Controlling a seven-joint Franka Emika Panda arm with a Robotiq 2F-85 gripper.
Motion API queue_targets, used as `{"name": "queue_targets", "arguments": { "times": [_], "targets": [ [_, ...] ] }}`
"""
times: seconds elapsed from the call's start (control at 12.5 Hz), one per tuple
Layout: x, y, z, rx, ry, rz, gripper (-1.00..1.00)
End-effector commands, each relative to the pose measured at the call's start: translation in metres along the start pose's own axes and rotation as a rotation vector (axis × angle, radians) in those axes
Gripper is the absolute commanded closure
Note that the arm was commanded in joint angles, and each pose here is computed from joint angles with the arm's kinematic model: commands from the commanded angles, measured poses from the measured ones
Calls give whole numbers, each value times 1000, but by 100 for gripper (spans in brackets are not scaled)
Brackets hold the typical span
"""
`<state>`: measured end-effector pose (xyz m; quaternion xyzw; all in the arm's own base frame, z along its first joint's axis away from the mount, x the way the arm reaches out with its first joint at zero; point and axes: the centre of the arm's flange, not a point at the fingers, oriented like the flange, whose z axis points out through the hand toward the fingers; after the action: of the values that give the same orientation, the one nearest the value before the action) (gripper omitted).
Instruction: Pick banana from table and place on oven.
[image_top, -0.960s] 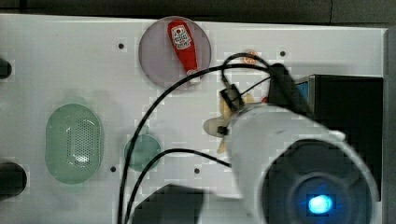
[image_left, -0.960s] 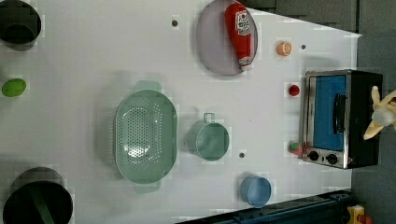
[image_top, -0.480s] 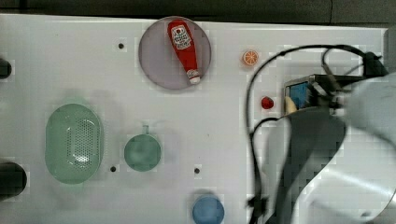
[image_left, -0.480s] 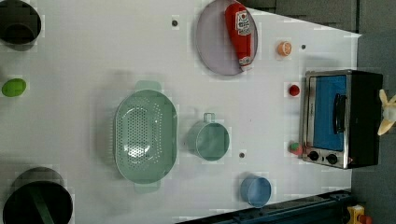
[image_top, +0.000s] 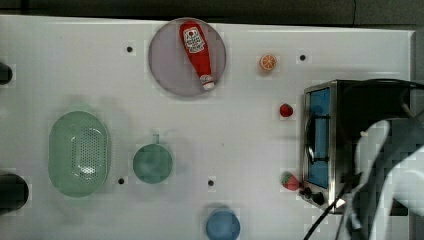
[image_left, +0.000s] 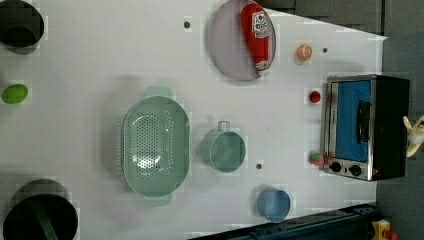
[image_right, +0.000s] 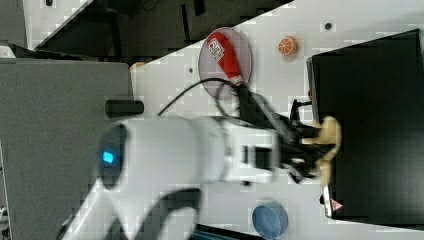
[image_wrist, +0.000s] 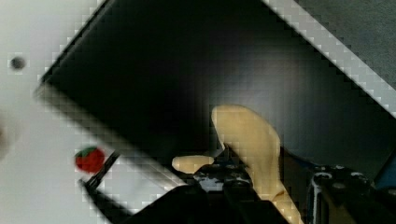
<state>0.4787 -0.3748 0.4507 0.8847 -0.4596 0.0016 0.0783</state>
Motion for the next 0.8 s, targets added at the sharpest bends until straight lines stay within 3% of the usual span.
{"name": "queue_targets", "arguments": {
  "times": [0.08, 0.24, 0.32, 0.64, 0.8],
  "targets": [
    [5, -1, 6, 97, -11, -106, 48],
    [13, 4, 24, 99, -9, -102, 48],
    [15, 4, 31, 91, -8, -99, 39],
    [11, 6, 48, 78, -33, -95, -48],
    [12, 9, 42, 83, -23, -95, -91]
  ]
}}
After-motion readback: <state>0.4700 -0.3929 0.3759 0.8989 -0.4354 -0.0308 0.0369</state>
